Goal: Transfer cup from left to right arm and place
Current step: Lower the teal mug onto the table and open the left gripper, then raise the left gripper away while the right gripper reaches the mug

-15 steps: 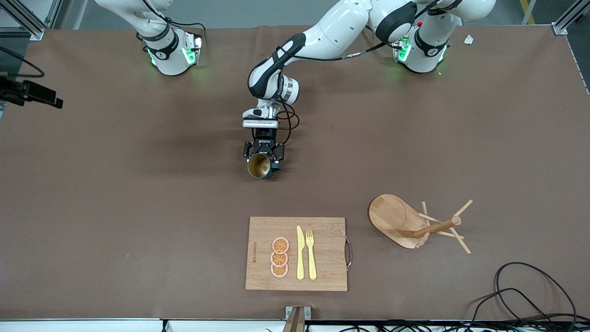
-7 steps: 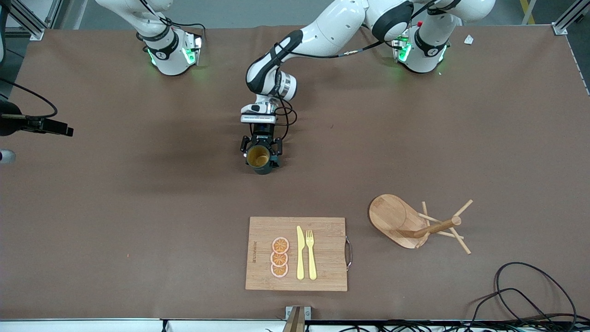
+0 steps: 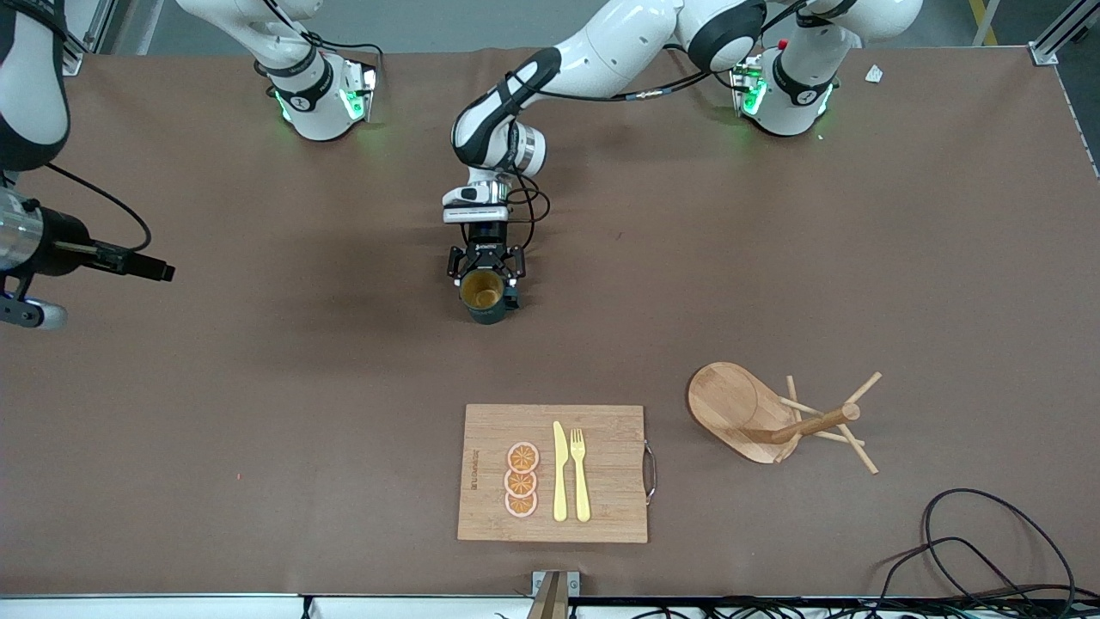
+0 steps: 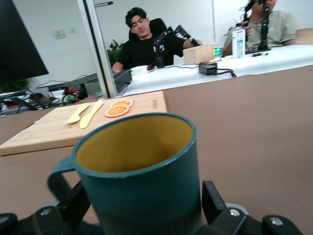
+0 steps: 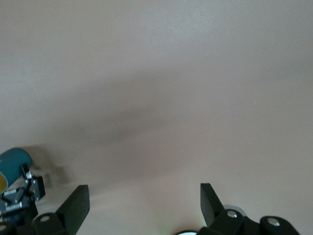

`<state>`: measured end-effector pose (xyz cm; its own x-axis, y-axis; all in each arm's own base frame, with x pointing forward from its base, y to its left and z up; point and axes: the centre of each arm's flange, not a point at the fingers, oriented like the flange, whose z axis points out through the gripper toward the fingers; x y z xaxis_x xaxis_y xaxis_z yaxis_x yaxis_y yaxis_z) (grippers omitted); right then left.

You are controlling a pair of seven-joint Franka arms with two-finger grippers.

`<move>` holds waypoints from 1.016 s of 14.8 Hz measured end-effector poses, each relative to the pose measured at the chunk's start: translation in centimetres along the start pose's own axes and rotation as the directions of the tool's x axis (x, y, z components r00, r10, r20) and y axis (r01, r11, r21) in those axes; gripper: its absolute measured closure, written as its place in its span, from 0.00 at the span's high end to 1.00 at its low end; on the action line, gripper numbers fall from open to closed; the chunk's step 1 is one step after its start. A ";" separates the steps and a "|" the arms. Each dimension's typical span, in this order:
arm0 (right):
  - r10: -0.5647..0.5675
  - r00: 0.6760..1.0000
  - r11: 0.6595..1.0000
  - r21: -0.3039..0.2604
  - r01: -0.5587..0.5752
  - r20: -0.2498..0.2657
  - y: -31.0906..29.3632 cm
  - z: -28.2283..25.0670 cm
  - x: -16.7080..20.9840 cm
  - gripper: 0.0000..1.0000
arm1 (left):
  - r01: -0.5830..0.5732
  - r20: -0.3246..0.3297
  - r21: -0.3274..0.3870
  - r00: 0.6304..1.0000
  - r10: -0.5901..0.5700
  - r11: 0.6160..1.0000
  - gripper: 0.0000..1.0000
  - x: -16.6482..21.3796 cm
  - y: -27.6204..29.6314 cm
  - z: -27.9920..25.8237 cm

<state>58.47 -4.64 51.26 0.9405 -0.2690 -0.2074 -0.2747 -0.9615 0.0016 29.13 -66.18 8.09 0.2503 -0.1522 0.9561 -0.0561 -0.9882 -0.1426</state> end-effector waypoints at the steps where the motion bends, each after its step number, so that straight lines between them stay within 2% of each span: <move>1: 0.004 1.000 1.000 0.000 -0.004 -0.005 0.1 0.5 0.6 1.00 | 0.007 0.023 0.013 1.000 -0.007 1.000 1.00 0.2 0.3 -0.7; 5: 0.041 0.999 0.999 -0.005 -0.041 0.010 0.3 2.2 1.8 1.00 | 0.047 0.143 0.094 0.988 -0.060 0.994 1.00 3.0 1.3 -3.5; 9: 0.180 0.983 0.984 -0.011 -0.180 0.016 -0.8 2.6 1.6 1.00 | 0.084 0.262 0.158 0.957 -0.124 0.984 1.00 9.9 1.6 -6.2; 12: 0.348 0.937 0.937 -0.026 -0.348 0.026 -3.5 3.4 0.9 1.00 | 0.059 0.375 0.173 0.919 -0.121 0.983 1.00 18.5 0.5 -7.1; 15: 0.531 0.847 0.847 -0.046 -0.529 0.031 -9.0 4.7 -0.8 1.00 | 0.026 0.489 0.161 0.866 -0.102 0.987 1.00 28.7 -3.6 -5.1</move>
<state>59.25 4.49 46.81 0.6447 -0.7363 -0.2055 -0.7210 -0.6750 0.1564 31.55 -66.89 37.35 0.6955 -0.0394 0.7174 0.1066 -0.9818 -0.1573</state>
